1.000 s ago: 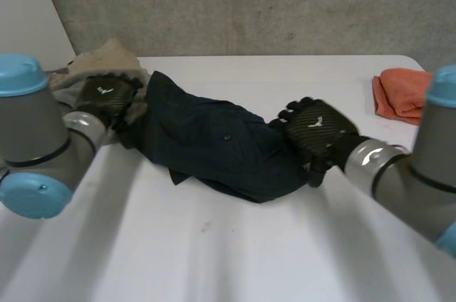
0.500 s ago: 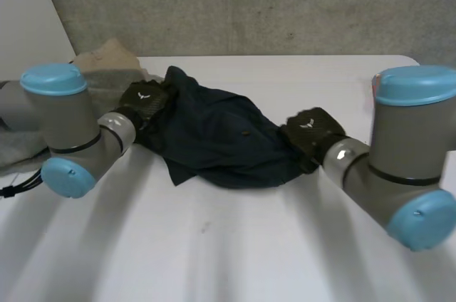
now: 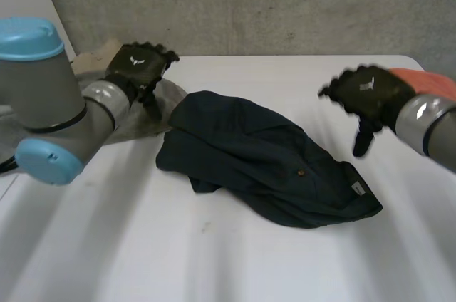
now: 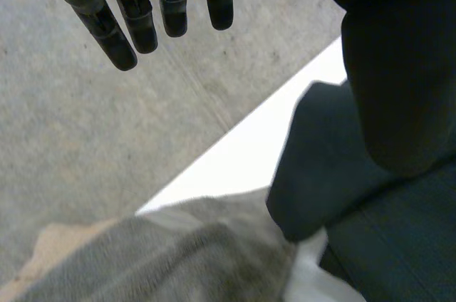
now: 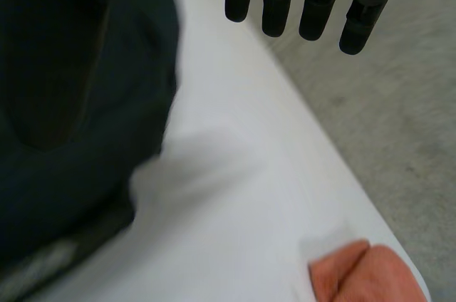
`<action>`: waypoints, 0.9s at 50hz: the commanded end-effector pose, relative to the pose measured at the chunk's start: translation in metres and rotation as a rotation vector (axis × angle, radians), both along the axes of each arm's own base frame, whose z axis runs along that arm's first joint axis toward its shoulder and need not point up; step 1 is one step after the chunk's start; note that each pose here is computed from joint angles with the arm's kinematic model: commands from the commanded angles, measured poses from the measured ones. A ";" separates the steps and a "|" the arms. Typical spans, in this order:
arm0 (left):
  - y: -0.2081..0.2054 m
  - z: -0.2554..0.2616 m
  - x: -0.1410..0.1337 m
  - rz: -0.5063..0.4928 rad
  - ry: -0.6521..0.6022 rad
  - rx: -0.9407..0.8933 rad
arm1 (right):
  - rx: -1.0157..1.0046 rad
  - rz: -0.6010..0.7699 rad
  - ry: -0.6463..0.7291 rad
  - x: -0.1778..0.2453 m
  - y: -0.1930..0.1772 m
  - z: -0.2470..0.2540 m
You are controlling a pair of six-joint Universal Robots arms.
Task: Fold the laundry.
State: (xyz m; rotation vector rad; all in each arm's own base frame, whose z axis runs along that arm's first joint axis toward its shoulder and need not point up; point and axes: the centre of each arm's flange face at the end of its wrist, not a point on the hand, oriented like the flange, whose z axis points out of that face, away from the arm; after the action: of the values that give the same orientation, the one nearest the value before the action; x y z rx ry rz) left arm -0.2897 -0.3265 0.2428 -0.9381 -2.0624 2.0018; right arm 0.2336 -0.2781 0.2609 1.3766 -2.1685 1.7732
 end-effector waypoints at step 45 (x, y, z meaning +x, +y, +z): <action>-0.045 0.211 -0.024 0.004 0.451 -0.751 | -0.806 0.051 -0.854 0.071 -0.114 0.156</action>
State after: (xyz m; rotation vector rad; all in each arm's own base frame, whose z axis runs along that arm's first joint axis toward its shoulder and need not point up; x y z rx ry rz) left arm -0.3250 -0.3959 0.4049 -0.5603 -1.2647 2.7108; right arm 0.3113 -0.4175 0.3739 0.5737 -1.4524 2.9924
